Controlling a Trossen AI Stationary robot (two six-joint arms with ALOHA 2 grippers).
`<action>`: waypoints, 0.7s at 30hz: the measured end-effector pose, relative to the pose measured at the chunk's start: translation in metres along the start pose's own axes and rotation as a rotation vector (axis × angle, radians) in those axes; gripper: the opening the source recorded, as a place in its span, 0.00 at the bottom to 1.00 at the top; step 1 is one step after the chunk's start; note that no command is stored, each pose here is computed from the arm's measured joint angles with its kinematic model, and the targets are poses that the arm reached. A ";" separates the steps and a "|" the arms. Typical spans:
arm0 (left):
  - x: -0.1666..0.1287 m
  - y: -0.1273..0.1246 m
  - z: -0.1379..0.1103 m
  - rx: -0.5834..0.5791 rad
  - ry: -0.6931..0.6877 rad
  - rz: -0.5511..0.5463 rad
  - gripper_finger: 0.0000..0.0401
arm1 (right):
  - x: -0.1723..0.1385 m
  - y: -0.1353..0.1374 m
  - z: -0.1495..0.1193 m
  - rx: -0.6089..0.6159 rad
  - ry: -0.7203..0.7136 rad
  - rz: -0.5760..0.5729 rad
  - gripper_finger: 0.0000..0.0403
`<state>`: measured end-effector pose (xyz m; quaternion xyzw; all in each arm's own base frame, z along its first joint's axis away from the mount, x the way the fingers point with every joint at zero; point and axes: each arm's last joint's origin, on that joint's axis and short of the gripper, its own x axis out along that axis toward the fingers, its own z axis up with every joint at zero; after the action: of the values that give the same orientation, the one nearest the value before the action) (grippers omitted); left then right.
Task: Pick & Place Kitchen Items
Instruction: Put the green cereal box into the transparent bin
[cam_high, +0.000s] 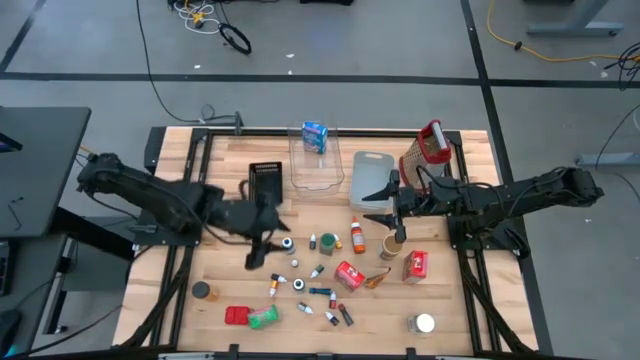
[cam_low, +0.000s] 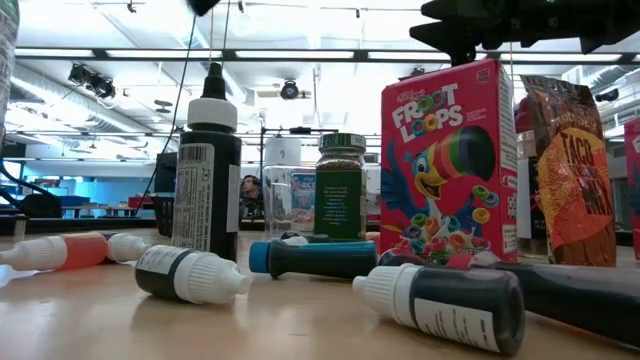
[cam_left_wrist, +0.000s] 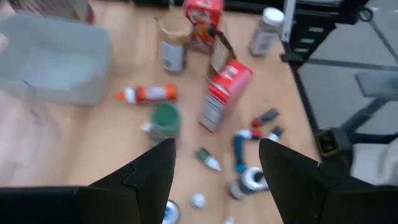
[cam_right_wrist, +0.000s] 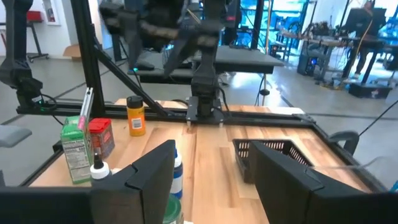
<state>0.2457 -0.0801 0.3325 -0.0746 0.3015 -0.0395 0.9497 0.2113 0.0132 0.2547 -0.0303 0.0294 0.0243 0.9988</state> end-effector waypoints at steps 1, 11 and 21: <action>0.003 -0.005 -0.002 -0.026 -0.013 -0.007 0.60 | 0.000 0.000 0.000 -0.009 -0.003 0.000 0.53; 0.010 -0.038 -0.014 -0.127 -0.058 0.037 0.60 | 0.000 -0.001 0.008 -0.088 -0.083 -0.012 0.53; 0.055 -0.053 -0.037 -0.135 0.123 -0.001 0.60 | -0.001 -0.002 0.022 -0.257 -0.233 -0.051 0.53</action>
<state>0.2675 -0.1438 0.2798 -0.1362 0.3614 -0.0239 0.9221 0.2113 0.0126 0.2767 -0.1552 -0.0908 0.0059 0.9837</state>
